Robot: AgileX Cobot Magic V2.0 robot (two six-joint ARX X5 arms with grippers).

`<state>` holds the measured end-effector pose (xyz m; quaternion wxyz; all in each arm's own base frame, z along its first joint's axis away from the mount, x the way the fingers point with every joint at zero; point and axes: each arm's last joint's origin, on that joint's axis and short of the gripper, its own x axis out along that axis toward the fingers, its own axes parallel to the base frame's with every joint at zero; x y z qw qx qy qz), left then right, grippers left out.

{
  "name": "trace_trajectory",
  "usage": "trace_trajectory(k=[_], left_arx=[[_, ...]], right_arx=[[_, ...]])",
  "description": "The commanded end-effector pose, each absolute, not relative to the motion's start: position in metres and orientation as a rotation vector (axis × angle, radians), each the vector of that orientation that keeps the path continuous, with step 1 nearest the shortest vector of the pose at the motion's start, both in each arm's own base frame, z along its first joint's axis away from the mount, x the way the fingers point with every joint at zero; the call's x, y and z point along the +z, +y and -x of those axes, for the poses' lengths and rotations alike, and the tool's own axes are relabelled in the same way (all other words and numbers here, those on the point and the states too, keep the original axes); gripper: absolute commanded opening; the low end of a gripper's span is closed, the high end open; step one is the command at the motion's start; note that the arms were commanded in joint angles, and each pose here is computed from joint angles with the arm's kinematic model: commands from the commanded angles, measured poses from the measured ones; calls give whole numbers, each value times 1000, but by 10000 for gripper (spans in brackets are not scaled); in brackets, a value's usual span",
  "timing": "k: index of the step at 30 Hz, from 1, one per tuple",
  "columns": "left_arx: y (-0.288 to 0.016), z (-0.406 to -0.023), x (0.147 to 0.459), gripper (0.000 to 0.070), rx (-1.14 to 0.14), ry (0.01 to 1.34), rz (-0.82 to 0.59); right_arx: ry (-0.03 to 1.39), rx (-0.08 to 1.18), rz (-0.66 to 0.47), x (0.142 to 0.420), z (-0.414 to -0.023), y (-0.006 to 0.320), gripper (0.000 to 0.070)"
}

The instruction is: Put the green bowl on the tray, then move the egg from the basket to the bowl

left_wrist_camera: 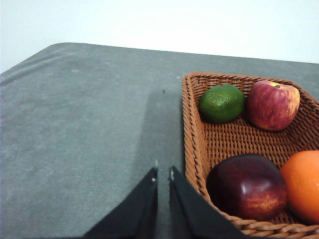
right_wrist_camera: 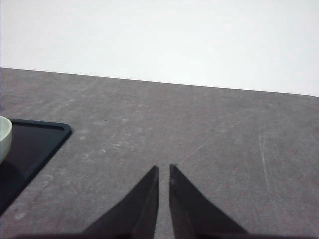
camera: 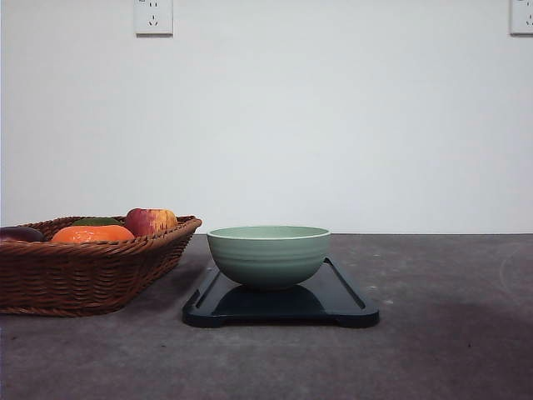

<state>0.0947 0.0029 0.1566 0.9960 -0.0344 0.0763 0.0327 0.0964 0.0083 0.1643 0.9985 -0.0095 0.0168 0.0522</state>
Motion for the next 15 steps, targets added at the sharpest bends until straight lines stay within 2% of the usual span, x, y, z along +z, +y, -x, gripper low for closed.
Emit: trace_trajectory(k=[1, 15], left_arx=[[3, -95, 150, 29, 71, 174, 69], [3, -95, 150, 29, 71, 174, 69]], right_arx=[[29, 104, 6, 164, -97, 8, 33], [29, 104, 6, 164, -97, 8, 33]])
